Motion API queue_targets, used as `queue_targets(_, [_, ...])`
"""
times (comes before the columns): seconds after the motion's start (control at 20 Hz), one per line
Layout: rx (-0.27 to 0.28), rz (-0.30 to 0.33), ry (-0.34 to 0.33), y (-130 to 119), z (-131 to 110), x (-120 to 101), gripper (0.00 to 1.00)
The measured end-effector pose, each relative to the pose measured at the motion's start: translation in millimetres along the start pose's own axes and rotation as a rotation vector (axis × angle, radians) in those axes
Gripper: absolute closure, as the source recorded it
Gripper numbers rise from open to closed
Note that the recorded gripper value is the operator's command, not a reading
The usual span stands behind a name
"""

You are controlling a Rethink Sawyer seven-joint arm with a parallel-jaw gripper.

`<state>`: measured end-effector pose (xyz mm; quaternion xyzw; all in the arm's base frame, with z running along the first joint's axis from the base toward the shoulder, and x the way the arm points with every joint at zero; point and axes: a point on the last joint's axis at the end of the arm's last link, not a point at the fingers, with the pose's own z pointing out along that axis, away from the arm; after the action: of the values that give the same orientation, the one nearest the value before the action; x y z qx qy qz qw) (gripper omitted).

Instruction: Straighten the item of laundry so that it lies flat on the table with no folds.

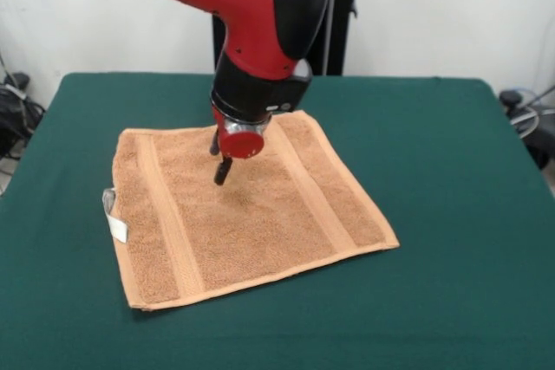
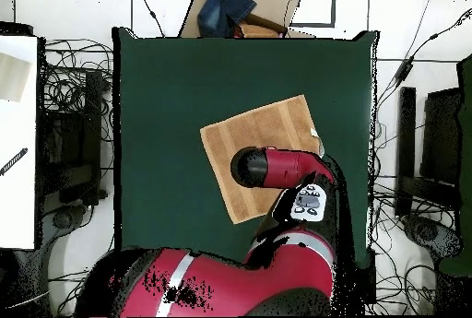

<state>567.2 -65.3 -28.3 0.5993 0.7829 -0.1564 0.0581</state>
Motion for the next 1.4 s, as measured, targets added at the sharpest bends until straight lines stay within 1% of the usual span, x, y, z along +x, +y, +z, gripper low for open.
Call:
queue_targets(0.2, [0.004,0.001,0.003,2.1,-0.4,7.7,0.0])
queue_targets(0.25, [0.004,0.001,0.008,5.4,-3.0,15.0,0.0])
queue_targets(0.8, [0.005,0.004,0.033,19.9,-17.2,46.9,0.0])
queue_targets(1.4, [0.011,0.022,0.037,20.3,-18.8,45.5,0.0])
